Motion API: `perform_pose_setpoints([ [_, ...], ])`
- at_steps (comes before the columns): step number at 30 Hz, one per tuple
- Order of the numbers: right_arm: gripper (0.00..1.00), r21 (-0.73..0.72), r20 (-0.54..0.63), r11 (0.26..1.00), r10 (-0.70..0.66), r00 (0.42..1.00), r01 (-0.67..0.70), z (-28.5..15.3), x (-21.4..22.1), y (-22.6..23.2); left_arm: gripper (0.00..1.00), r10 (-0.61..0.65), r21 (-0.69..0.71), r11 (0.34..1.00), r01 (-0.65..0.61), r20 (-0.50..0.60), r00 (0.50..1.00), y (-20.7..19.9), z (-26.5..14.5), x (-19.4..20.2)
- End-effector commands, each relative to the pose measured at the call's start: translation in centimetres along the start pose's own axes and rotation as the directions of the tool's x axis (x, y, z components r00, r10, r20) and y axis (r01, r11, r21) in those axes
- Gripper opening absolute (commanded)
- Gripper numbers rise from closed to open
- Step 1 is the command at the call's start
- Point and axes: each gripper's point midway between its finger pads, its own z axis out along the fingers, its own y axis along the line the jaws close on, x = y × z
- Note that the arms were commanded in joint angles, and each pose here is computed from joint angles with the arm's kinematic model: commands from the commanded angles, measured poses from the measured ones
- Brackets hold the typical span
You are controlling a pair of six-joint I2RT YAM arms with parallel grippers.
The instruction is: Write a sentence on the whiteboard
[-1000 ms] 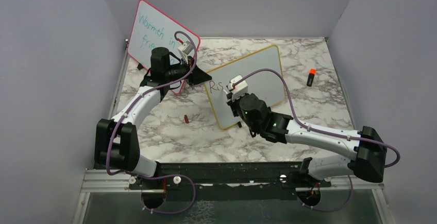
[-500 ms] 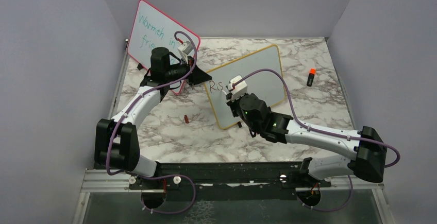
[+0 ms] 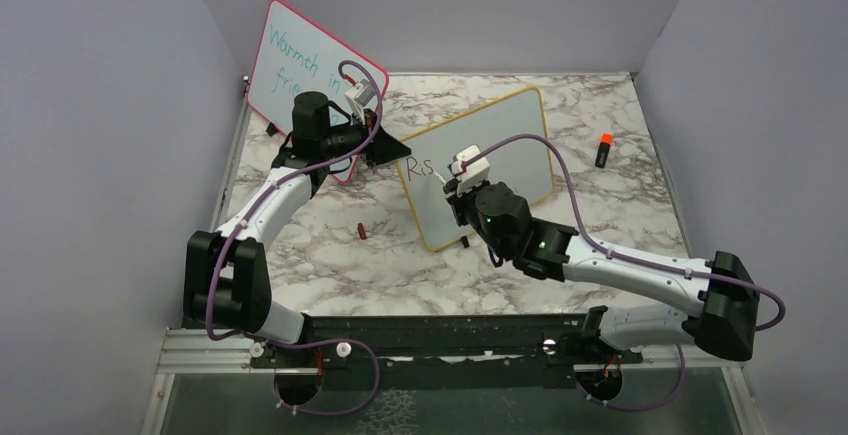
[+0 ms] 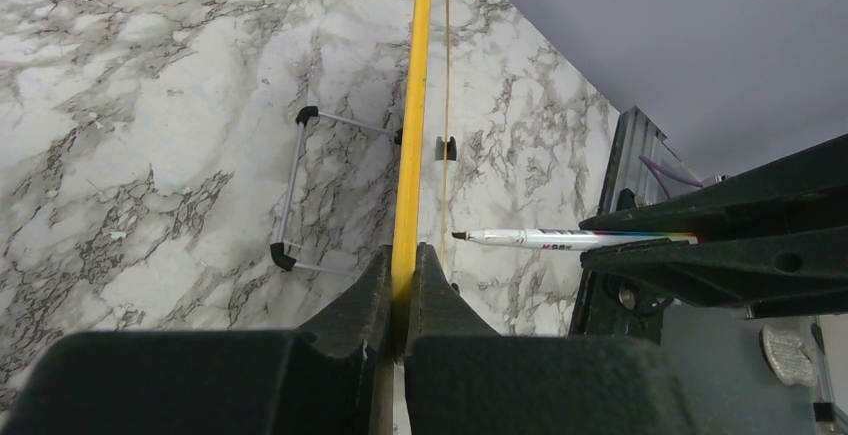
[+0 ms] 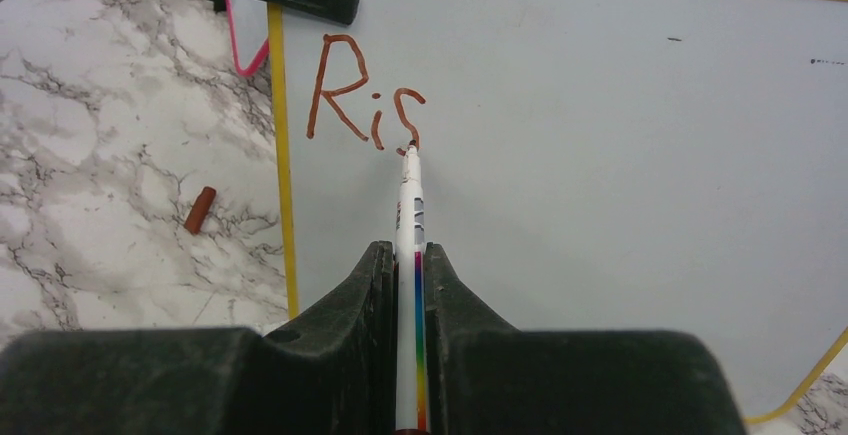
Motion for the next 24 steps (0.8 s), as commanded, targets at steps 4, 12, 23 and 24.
perform_pose_setpoints([
  [4,0.01,0.048,0.048,0.998,0.037,0.998,-0.04,0.3,-1.1,-1.8,0.0,-0.037,0.007,0.999,0.037,-0.057,0.998,0.2,0.5,2.3],
  [12,0.01,0.024,0.048,0.999,0.042,0.998,-0.043,1.1,-1.1,-1.3,0.0,-0.038,0.006,0.999,0.038,-0.058,0.998,0.3,0.5,2.3],
  [23,0.01,-0.002,0.035,0.999,0.044,0.998,-0.044,1.3,-0.8,-0.7,0.0,-0.04,0.005,0.999,0.04,-0.06,0.997,0.4,0.5,2.4],
  [24,0.01,-0.002,0.035,0.999,0.044,0.998,-0.044,1.3,-0.8,-0.7,0.0,-0.04,0.006,0.999,0.04,-0.06,0.997,0.4,0.5,2.4],
])
